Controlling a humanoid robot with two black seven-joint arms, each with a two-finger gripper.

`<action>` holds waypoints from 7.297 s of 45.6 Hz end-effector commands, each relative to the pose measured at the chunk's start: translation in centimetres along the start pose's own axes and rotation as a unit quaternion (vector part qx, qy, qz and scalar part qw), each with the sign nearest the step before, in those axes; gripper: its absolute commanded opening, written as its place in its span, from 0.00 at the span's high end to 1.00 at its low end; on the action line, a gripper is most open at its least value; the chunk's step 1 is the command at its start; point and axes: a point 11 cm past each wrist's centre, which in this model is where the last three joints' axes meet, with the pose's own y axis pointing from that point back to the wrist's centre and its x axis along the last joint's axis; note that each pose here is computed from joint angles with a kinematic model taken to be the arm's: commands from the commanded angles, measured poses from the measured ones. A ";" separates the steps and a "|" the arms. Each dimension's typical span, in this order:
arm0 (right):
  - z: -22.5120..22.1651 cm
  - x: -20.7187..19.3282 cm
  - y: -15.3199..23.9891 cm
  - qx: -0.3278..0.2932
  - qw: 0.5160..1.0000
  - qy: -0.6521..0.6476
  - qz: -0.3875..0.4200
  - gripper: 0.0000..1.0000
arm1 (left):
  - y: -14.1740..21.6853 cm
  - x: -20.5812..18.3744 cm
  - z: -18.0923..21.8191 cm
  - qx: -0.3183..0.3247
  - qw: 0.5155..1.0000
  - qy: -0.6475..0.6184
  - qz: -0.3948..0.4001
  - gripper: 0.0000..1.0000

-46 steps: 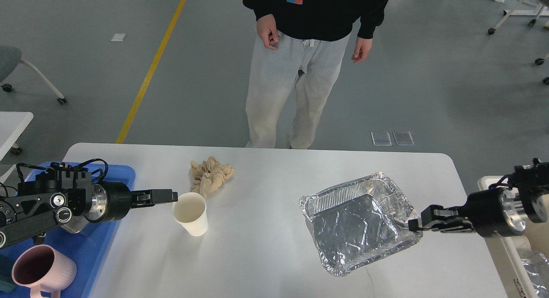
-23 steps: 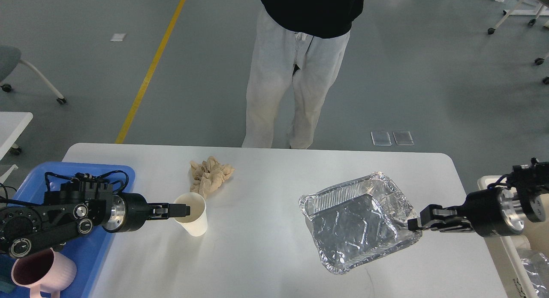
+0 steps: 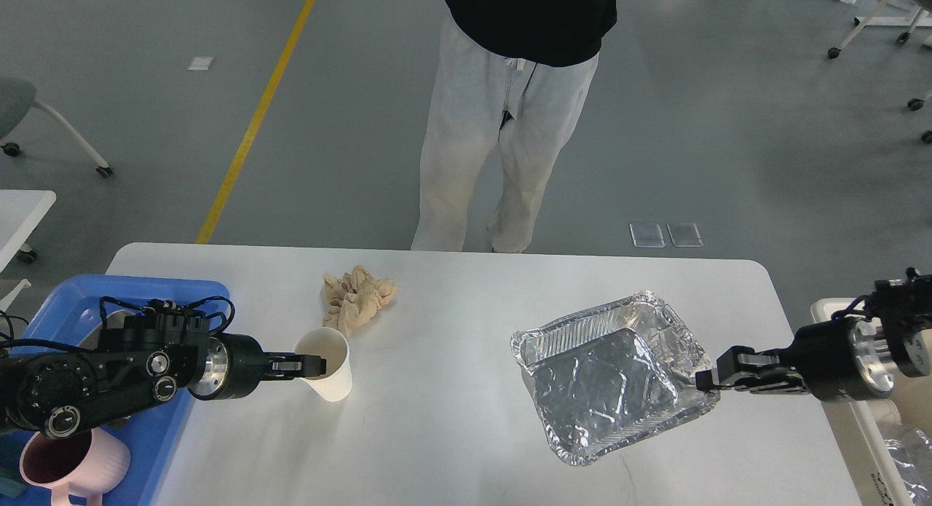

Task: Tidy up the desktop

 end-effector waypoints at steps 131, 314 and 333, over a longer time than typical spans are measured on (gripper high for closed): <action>-0.7 0.7 -2.6 0.015 1.000 0.010 -0.011 1.00 | 3.2 11.3 33.0 -0.164 0.948 -0.231 -0.144 1.00; -2.2 1.3 -2.9 0.027 0.999 0.028 -0.013 1.00 | 36.6 3.8 -7.2 -0.065 0.944 0.254 0.200 0.23; -2.1 1.2 -2.9 0.027 0.999 0.026 -0.013 1.00 | 39.7 4.2 -7.9 -0.042 0.939 0.253 0.229 0.23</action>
